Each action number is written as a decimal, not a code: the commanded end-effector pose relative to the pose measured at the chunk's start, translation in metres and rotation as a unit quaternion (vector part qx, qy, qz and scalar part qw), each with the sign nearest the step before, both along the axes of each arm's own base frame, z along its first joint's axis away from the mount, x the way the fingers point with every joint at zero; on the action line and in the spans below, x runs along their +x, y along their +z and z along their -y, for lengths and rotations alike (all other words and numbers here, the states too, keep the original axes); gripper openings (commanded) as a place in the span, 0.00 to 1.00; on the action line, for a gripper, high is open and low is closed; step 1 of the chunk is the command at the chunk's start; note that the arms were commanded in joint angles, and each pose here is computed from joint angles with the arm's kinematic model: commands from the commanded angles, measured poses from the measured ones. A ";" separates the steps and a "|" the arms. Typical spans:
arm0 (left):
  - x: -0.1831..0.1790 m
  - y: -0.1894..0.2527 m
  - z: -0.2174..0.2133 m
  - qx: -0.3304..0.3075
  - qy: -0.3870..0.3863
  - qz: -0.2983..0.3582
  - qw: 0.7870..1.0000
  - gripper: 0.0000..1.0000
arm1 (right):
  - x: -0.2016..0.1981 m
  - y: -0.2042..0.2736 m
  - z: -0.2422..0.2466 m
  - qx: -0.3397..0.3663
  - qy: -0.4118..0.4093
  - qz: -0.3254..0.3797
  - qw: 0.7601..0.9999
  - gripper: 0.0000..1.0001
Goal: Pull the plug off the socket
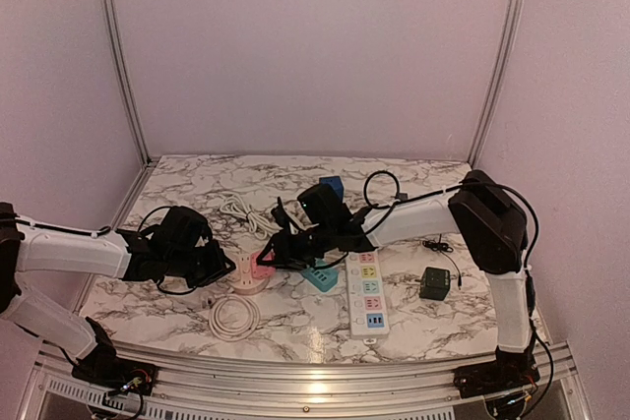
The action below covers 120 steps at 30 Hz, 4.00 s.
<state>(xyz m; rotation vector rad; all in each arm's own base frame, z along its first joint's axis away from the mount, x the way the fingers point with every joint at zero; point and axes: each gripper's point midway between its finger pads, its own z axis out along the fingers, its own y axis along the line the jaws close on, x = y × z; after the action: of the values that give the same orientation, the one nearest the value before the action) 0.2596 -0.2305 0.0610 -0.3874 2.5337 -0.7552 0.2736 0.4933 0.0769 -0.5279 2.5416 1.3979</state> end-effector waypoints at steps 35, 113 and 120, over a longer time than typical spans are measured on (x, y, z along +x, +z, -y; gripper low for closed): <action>-0.014 -0.046 -0.011 0.069 -0.018 -0.048 0.996 0.00 | -0.003 0.010 -0.019 0.063 0.033 -0.023 0.997 0.03; -0.033 -0.053 -0.041 0.132 -0.032 -0.090 0.987 0.00 | -0.010 0.080 0.015 0.029 0.050 0.114 0.992 0.00; -0.028 -0.037 -0.034 0.122 -0.051 -0.078 0.988 0.00 | -0.022 0.044 0.039 -0.147 0.038 0.202 0.968 0.00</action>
<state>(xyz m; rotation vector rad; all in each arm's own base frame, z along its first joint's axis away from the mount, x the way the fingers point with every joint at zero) 0.2669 -0.2319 0.0582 -0.2832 2.5713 -0.6862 0.2592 0.4728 0.1373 -0.7658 2.3708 1.2203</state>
